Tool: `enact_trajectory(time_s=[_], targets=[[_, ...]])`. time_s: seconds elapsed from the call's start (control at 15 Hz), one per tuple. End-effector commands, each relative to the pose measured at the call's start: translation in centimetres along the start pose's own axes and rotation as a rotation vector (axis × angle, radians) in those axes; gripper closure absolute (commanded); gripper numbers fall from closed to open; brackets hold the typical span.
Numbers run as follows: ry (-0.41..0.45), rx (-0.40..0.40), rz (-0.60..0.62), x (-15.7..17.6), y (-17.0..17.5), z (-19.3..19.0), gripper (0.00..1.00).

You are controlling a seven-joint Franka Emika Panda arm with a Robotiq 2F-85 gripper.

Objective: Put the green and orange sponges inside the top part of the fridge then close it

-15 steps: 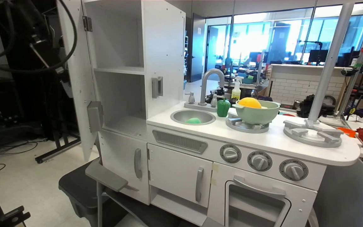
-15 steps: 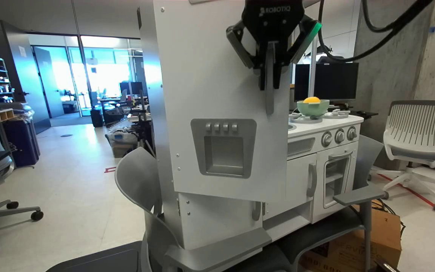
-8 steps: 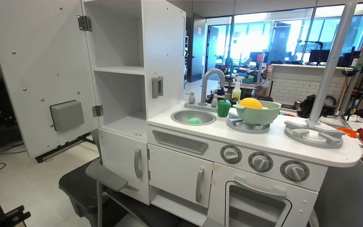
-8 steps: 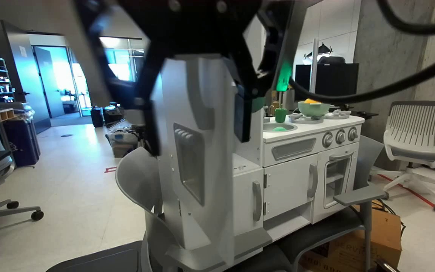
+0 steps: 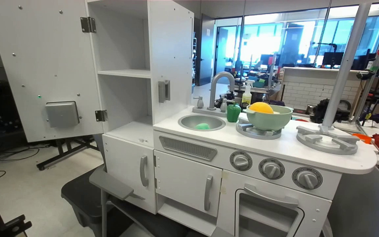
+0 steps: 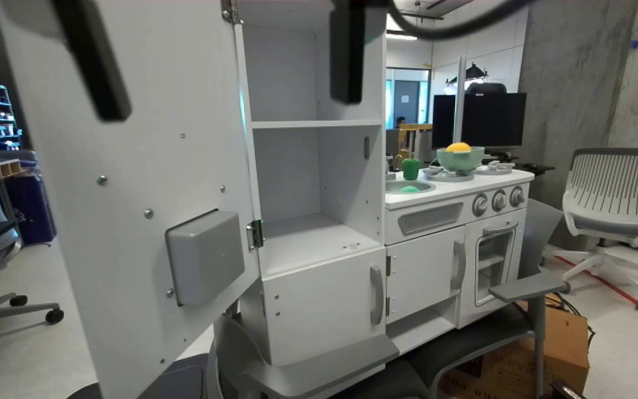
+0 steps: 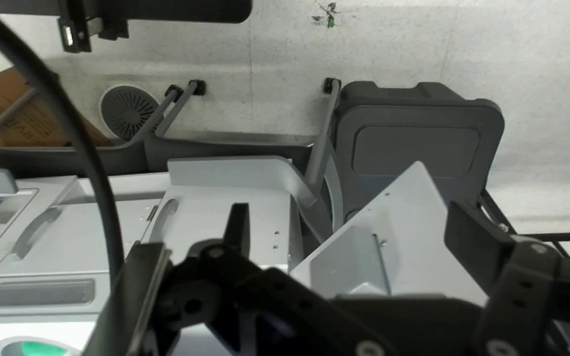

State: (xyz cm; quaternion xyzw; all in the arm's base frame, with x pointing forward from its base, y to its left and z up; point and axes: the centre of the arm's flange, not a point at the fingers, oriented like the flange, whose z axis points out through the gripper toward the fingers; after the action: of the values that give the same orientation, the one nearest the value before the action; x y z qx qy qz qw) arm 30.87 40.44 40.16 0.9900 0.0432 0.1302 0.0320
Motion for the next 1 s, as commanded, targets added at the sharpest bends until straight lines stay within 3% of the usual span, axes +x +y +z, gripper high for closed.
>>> enact_trajectory(time_s=[0.0,0.33,0.93], targets=[[0.011,-0.096,0.021,4.5,5.1,-4.9,0.0],[-0.022,-0.206,0.087,12.5,16.8,-7.7,0.0],[-0.065,-0.227,0.239,27.2,39.8,-5.9,0.0]])
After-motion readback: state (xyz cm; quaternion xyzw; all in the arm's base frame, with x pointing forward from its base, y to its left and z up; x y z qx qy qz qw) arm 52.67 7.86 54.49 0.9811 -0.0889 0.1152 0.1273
